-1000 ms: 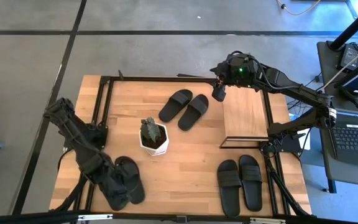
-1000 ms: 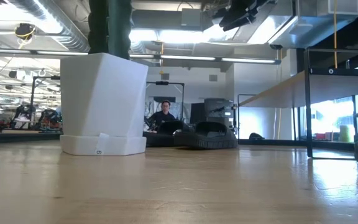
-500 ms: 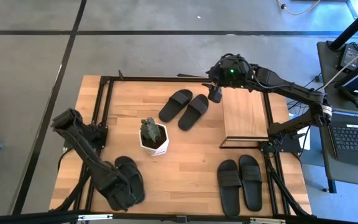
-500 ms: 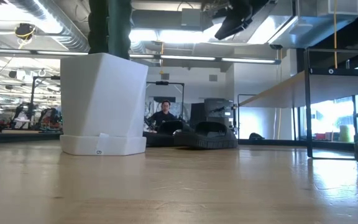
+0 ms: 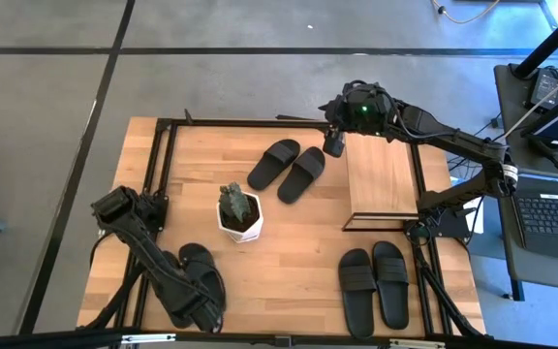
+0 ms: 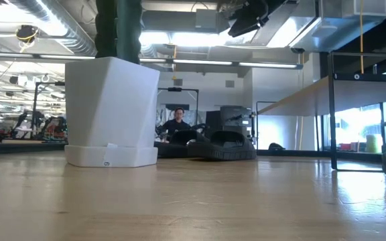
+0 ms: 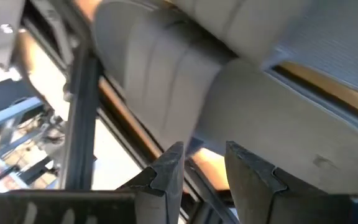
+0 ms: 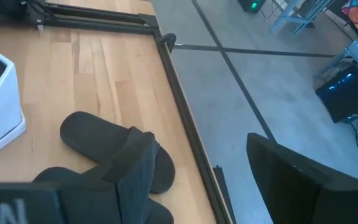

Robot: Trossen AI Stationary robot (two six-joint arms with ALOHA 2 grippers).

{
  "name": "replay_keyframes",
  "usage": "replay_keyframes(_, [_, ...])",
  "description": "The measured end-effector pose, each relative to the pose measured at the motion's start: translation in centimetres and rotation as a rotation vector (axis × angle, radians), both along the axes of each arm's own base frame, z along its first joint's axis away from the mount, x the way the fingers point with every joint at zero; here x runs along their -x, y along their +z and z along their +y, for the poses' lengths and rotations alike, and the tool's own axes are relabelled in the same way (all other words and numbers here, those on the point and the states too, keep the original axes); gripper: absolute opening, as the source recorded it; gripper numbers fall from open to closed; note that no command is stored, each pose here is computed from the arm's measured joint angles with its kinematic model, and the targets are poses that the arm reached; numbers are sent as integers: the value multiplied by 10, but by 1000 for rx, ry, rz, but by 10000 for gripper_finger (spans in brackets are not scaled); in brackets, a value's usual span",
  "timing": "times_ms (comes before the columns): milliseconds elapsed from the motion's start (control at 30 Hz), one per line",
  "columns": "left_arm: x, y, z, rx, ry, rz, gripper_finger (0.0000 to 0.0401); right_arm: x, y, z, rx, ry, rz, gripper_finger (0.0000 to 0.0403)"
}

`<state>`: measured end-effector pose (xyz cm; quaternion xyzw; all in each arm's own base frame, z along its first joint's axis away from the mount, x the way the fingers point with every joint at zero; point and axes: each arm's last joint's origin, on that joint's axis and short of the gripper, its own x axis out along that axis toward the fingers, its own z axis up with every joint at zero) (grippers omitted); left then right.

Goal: Pick and place slides into the shelf
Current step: Put the black slide on the shelf

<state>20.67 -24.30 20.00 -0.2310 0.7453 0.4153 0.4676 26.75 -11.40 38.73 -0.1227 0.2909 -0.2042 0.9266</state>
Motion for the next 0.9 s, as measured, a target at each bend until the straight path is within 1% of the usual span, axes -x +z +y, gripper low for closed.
replay_keyframes(167, [0,-2,1,-23,-28,3,108,0,0,0,2,0,-3,251])
replay_keyframes(533, [6,-14,7,-47,-17,43,108,0,0,0,8,4,0,251])
replay_keyframes(733, [5,-27,6,-1,-15,1,108,0,0,0,8,4,0,251])
replay_keyframes(900, [9,-33,9,-12,1,32,108,0,0,0,8,5,0,251])
